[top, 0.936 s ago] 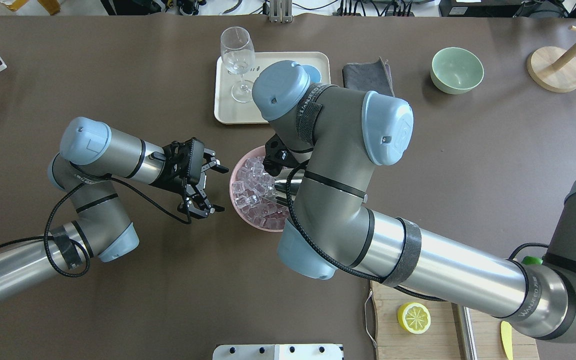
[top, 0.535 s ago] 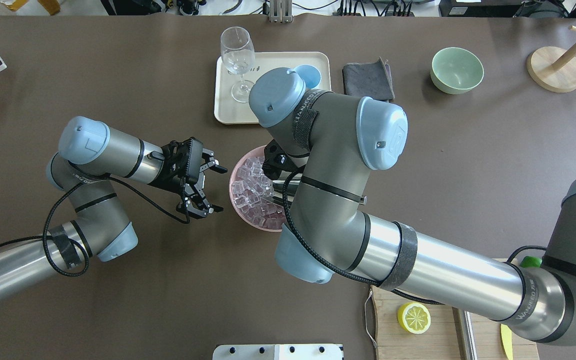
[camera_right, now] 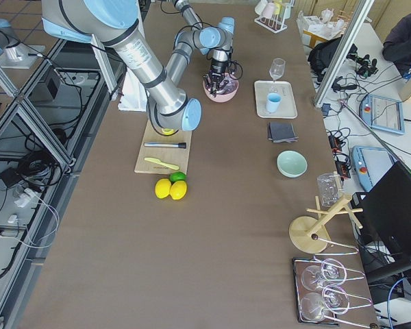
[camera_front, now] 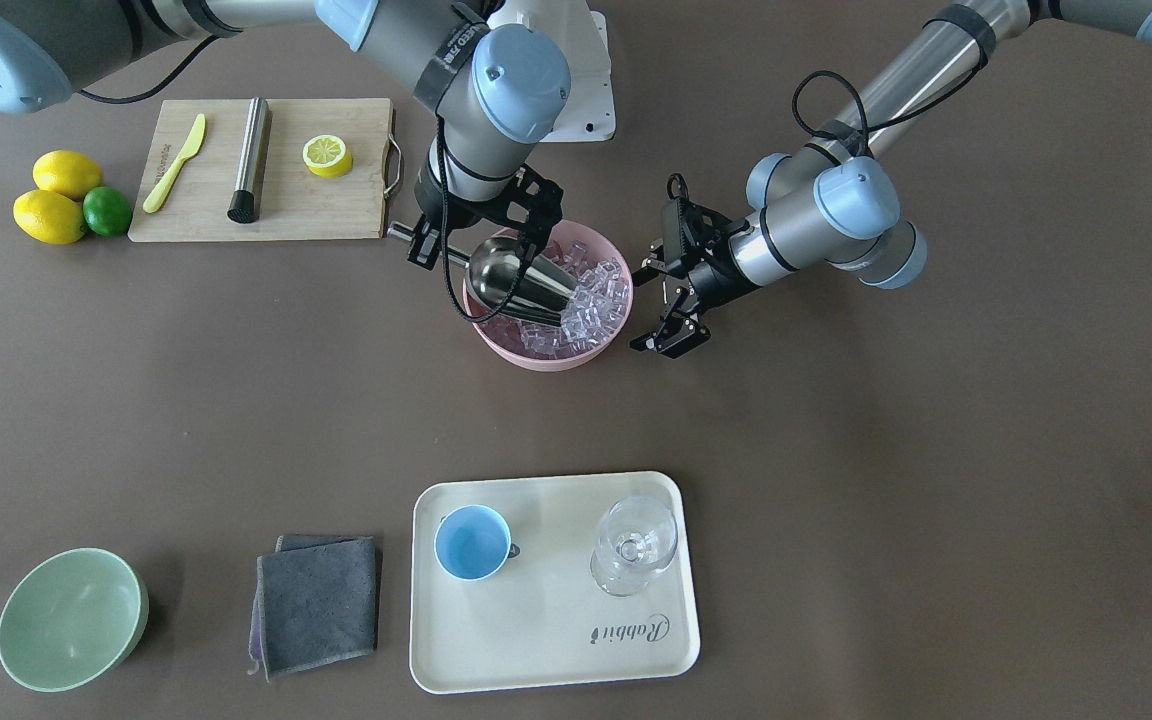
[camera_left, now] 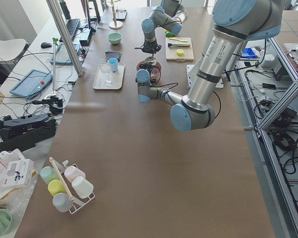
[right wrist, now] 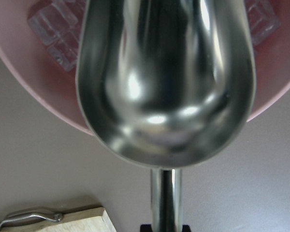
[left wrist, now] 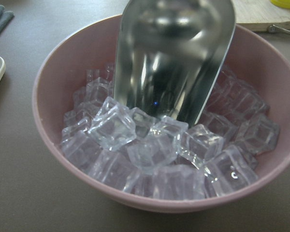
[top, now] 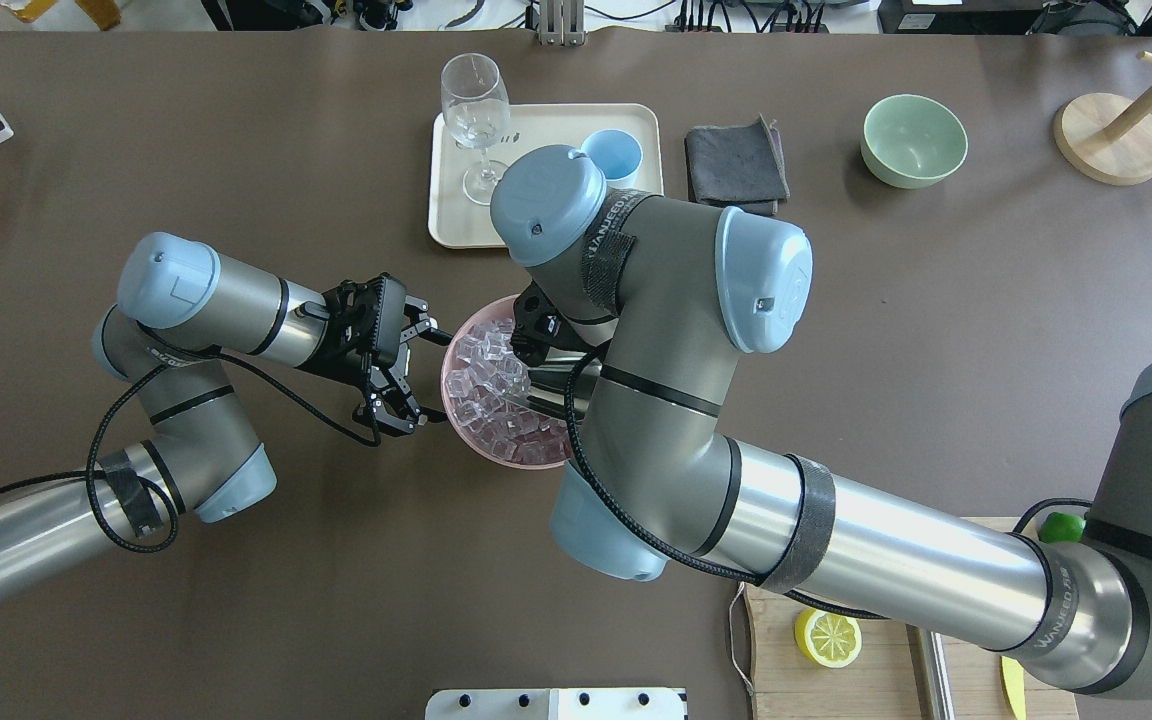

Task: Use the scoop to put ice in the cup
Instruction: 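Lower the scoop into the ice cubes with the right gripper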

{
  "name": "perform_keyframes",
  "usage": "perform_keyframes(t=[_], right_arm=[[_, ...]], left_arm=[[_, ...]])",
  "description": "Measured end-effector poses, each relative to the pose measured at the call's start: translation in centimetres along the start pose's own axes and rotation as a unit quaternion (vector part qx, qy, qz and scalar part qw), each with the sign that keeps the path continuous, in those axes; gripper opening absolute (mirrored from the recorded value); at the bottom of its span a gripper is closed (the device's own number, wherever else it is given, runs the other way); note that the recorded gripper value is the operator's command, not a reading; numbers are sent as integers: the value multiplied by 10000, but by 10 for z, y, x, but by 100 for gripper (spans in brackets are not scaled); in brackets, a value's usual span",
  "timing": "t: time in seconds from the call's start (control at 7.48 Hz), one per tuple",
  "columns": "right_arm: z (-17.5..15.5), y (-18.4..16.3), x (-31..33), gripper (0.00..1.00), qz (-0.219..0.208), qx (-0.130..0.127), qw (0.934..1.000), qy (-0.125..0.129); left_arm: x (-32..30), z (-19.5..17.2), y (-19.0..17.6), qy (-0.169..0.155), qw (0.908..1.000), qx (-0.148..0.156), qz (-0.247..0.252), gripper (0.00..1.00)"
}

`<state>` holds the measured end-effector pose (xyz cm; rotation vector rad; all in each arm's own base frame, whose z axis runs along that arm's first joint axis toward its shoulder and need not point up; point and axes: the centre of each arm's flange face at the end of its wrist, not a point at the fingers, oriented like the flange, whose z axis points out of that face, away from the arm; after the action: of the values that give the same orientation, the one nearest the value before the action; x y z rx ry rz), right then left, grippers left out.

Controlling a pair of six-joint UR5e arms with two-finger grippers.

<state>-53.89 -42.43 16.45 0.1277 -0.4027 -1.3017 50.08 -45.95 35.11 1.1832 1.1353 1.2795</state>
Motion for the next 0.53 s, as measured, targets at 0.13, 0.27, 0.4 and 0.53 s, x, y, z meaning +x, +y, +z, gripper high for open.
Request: perform_keyframes(t=[0.13,0.27,0.4,0.53], right_arm=[[-2,2,-1,0,-53,153,9999,42],[-2,9,-3,0,-110,328,9994,82],[2,19,-5,0,-173,522,9984,125],[6,29,-6,0,-226,698,9972,165]], left_arm=[[0,0,0,-2,10000,0,0,98],[0,0,0,-5,10000,0,-1,98],[0,0,0,-4,10000,-1,-1,98],[0,0,1,1,10000,-6,-6,98]])
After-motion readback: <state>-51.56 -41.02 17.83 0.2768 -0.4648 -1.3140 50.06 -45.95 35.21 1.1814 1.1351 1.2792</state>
